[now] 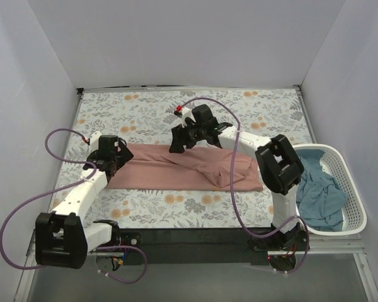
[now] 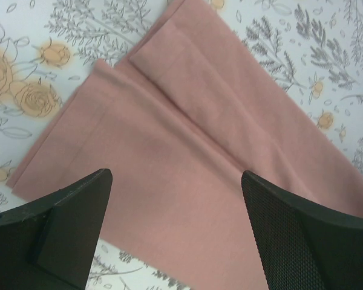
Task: Fold and stack the t-shirts
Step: Fold the tshirt
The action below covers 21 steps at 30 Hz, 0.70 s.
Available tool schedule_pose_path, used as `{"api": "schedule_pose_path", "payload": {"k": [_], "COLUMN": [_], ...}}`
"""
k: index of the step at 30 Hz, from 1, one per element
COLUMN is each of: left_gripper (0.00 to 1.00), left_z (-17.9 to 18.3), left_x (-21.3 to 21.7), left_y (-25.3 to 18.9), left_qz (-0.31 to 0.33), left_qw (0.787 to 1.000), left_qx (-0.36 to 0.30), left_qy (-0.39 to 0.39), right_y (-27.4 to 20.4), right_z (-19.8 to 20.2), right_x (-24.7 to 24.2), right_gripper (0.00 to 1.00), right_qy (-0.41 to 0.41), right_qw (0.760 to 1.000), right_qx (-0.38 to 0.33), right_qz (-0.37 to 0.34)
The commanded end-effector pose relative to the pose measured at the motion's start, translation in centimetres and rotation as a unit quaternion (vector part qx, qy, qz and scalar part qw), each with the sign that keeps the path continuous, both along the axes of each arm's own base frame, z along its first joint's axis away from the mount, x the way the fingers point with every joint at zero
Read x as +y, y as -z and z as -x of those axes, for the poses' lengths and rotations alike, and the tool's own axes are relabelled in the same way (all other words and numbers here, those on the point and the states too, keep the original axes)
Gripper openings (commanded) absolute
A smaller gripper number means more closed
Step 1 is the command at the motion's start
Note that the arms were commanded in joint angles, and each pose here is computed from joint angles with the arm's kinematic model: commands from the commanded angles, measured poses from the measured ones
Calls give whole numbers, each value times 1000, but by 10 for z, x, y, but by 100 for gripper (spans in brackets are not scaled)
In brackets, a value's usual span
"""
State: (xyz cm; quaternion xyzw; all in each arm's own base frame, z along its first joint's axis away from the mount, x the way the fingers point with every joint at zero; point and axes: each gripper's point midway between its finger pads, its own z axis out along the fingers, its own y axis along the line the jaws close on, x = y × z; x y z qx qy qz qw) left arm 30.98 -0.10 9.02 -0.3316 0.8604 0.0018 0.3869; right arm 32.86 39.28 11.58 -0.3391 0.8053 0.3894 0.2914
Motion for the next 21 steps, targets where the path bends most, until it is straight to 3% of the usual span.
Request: {"api": "schedule_pose_path", "payload": {"k": [1,11,21], "left_gripper": [88,88,88], "left_z": [17,24,21], "left_x": [-9,-13,-12], "left_y": [-3,4,0], "left_qz": [13,11,5], "left_qw": [999,999,999], "left_qx": [-12,-11,-19], "left_qy": [28,37,35], "right_y": [-19,30,19], "right_z": [-3,3,35], "right_x": [43,91,100], "right_gripper": [73,73,72], "right_qy": [-54,-85,-117], "right_qw": [997,993,988], "right_qx": [-18,46,62], "right_qz": [-60,-70,-82]}}
